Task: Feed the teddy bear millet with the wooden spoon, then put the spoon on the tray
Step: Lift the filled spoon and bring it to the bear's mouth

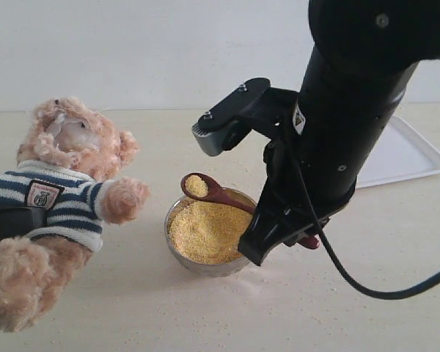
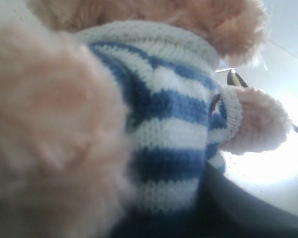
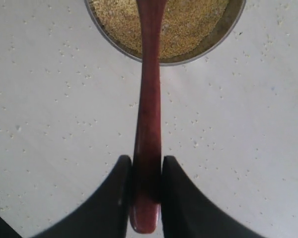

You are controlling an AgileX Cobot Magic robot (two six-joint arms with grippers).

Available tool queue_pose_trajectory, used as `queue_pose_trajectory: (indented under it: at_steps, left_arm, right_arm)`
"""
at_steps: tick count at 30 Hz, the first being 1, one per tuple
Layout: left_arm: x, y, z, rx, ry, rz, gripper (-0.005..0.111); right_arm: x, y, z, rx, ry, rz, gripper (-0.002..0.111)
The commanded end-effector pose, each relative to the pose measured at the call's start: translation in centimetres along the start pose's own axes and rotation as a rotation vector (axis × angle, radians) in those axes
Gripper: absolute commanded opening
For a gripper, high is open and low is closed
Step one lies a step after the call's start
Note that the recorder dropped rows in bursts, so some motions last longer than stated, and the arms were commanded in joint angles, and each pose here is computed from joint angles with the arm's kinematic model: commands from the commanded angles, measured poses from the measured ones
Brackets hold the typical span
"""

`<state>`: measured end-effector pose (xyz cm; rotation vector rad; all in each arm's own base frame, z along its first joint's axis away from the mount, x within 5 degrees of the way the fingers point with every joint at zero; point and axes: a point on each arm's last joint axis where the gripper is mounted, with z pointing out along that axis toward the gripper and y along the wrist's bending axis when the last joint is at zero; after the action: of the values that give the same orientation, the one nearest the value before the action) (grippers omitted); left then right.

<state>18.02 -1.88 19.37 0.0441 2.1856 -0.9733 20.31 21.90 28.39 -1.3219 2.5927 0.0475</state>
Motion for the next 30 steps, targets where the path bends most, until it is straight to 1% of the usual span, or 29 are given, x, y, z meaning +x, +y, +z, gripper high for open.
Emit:
queue_pose_trajectory:
  at_steps: [1, 6, 9, 12, 15, 22, 30]
  left_arm:
    - [-0.2, -0.2, -0.1, 0.016, -0.019, -0.002, 0.005]
    - [-0.2, -0.2, -0.1, 0.016, -0.019, -0.002, 0.005]
    - [-0.2, -0.2, -0.1, 0.016, -0.019, -0.002, 0.005]
    - [-0.2, -0.2, -0.1, 0.016, -0.019, -0.002, 0.005]
    - [-0.2, -0.2, -0.1, 0.016, -0.019, -0.002, 0.005]
    - [-0.2, -0.2, -0.1, 0.016, -0.019, -0.002, 0.005]
    - [-0.2, -0.2, -0.1, 0.016, -0.019, -0.002, 0.005]
  right_arm:
    - [-0.7, -0.3, -2.2, 0.009, -0.047, -0.033, 0.000]
    - [-1.4, -0.4, -3.9, 0.015, -0.076, -0.047, 0.000]
    - [-1.6, 0.0, -4.5, 0.027, -0.080, -0.078, 0.000]
    - [-2.1, 0.9, -5.1, 0.031, -0.103, -0.127, 0.000]
    - [-3.3, 2.6, -5.3, 0.018, -0.123, -0.182, 0.000]
    - [-6.2, 4.5, -6.5, 0.081, -0.196, -0.273, 0.000]
    - [-8.0, 4.5, -4.8, 0.129, -0.165, -0.333, 0.000]
